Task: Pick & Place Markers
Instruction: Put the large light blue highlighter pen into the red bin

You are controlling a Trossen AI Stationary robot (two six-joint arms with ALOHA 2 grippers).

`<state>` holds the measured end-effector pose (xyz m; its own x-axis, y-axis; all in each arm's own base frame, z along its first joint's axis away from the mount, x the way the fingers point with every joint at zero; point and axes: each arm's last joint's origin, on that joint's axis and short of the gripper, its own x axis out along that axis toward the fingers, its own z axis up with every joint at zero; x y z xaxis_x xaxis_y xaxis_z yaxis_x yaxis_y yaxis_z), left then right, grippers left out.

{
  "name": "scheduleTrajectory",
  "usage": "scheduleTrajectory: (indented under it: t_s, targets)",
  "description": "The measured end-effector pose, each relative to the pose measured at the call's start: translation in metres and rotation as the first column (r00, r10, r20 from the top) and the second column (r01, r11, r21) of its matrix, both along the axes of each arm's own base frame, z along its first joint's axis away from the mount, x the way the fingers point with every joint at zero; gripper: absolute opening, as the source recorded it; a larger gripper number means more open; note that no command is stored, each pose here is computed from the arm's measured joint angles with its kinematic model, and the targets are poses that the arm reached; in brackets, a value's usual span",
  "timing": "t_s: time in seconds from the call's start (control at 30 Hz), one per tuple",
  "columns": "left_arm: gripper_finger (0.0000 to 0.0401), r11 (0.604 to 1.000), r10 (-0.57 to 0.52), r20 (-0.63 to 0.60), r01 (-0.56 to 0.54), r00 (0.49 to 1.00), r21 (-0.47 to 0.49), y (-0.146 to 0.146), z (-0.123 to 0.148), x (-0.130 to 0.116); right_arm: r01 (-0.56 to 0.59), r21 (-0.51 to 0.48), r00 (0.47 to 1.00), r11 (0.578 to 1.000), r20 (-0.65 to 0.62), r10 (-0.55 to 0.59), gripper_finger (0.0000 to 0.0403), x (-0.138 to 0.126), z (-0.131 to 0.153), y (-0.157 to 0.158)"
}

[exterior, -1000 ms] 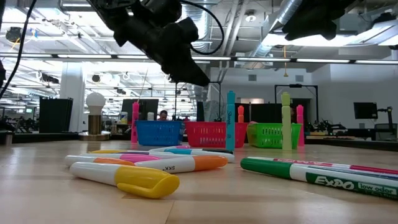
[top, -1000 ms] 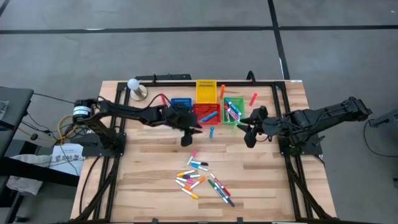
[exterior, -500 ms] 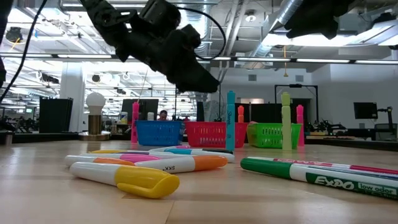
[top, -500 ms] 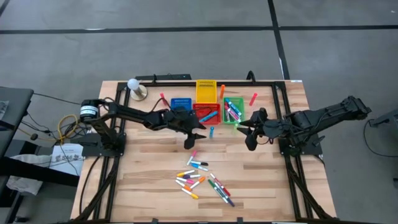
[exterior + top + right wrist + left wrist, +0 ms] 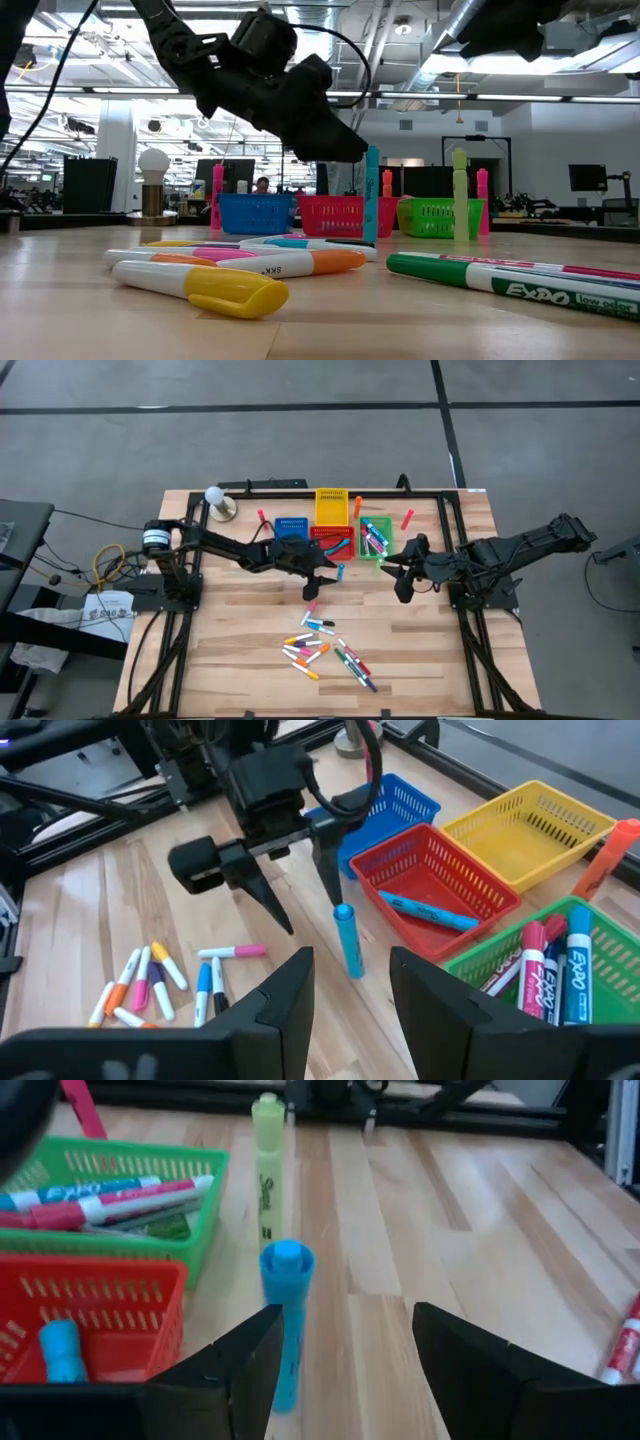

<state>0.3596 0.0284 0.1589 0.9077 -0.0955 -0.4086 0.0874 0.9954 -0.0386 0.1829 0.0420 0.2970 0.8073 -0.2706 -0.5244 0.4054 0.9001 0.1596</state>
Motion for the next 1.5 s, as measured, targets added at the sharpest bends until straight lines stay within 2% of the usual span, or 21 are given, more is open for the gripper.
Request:
scheduleTrajectory:
  t_s: [0.47,0.73,1.23,1.5]
  targets:
    - [0.0223,0.999,0.05,-0.032,-0.05,0.998,0.007,0.014,-0.019,0.009,0.0,0.005,1.0,1.0,0.018,0.0,0.0125,0.001,0.001,0.0]
    - [0.0223,0.999,0.053,0.058,-0.053,0.997,0.001,0.014,-0.009,0.014,0.004,0.005,1.0,1.0,0.018,-0.004,0.0125,0.001,0.001,0.0]
    - [0.0222,0.998,0.055,0.076,-0.055,0.996,0.002,0.015,-0.004,0.017,0.008,0.002,1.0,1.0,0.019,-0.008,0.0125,0.001,0.001,-0.001]
    - [0.0171,0.999,0.046,0.038,-0.046,0.998,-0.005,0.014,-0.022,0.02,0.01,0.0,1.0,1.0,0.019,-0.01,0.0125,0.001,0.002,-0.001]
